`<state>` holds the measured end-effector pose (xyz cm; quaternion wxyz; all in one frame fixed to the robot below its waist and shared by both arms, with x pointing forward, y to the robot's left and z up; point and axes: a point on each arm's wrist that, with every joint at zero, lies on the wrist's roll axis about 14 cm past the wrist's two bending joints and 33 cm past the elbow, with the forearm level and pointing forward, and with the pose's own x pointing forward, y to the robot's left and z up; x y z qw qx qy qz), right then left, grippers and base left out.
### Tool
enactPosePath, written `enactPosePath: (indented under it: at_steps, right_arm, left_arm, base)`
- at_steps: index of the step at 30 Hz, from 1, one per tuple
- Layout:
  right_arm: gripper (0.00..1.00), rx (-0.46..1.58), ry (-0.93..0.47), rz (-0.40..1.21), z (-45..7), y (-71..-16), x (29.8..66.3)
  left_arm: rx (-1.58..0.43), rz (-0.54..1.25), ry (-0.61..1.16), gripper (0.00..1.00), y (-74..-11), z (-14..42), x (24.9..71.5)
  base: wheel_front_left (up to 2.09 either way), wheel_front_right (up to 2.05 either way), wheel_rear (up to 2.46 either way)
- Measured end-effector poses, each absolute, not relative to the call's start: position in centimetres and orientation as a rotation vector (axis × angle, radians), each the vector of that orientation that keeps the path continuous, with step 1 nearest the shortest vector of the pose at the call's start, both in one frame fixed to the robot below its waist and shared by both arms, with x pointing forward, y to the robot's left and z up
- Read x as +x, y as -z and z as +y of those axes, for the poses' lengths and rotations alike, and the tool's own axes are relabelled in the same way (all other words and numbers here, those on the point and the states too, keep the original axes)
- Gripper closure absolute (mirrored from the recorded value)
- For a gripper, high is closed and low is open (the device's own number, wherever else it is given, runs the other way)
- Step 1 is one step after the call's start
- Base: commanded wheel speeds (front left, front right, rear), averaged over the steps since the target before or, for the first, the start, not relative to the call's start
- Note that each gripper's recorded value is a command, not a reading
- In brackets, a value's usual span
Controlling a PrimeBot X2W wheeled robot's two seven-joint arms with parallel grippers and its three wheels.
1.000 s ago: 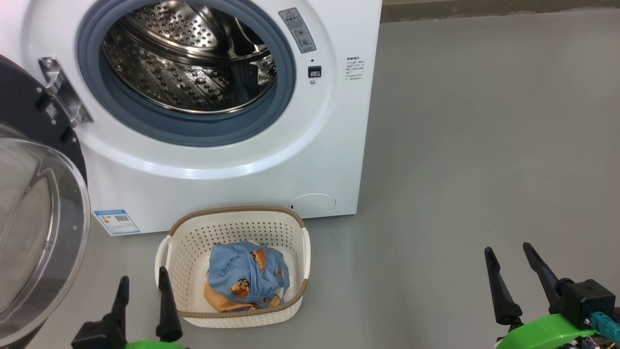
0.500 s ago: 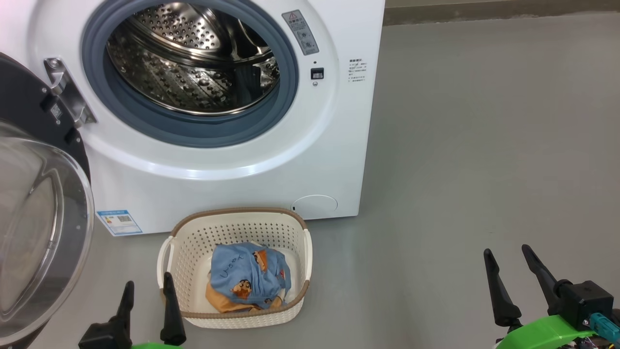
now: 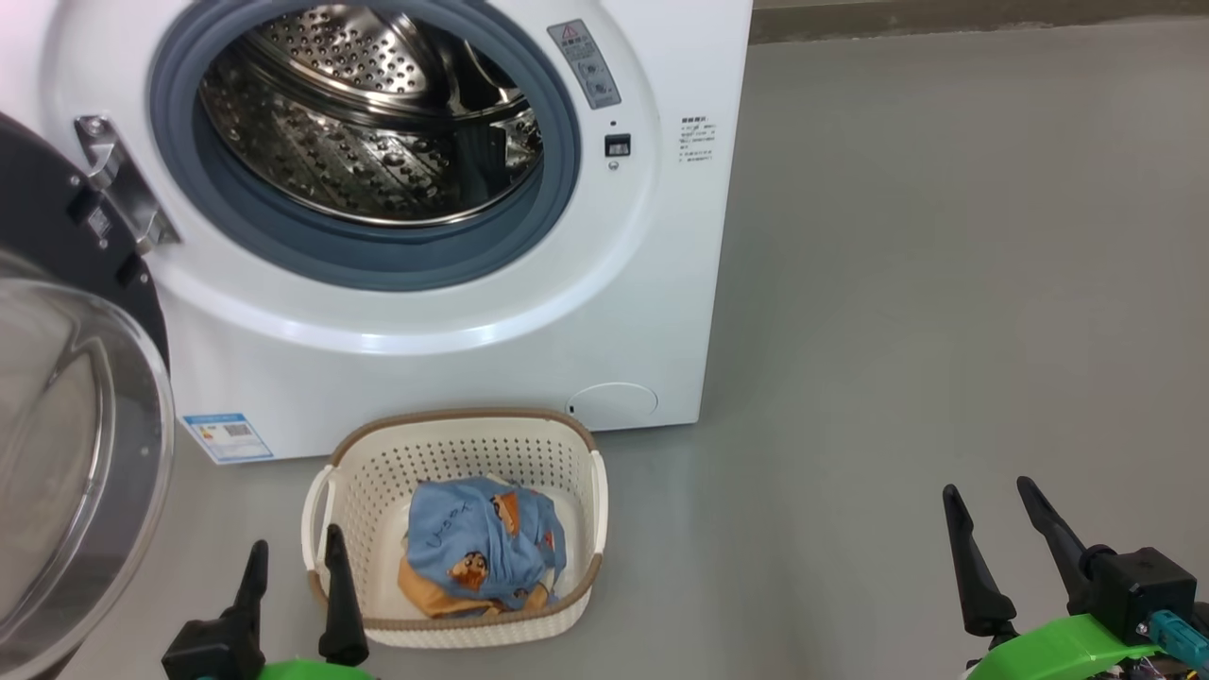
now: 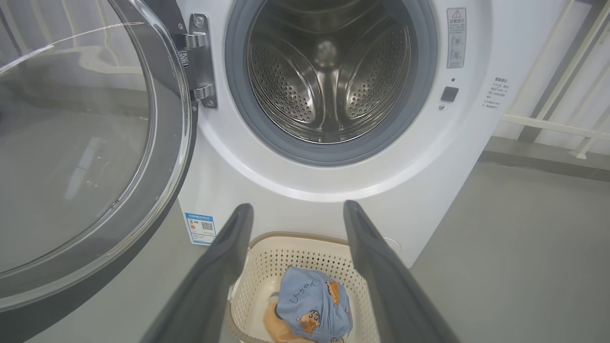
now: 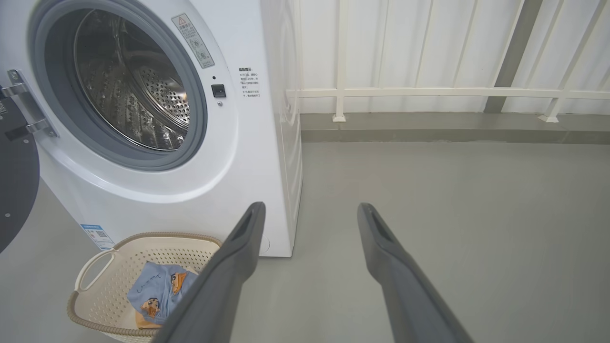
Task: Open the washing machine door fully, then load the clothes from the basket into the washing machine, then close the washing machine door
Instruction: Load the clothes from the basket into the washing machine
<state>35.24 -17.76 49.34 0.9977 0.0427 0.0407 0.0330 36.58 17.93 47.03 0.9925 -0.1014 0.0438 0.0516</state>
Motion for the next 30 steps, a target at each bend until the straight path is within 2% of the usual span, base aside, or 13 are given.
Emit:
enactPosePath:
  at_steps: [13, 30]
  right_arm:
    - [0.0, 0.087, -0.071, 0.09, -17.58, -49.06, 35.4]
    - [0.0, 0.09, -0.067, 0.095, -17.68, -48.89, 35.31]
  left_arm:
    - [-0.197, 0.082, -0.103, 0.0, -47.09, 18.04, 36.75]
    - [-0.202, 0.099, -0.085, 0.0, -46.62, 17.38, 36.79]
  base:
    - [1.35, -1.35, 0.0]
    - [0.09, -0.09, 0.0]
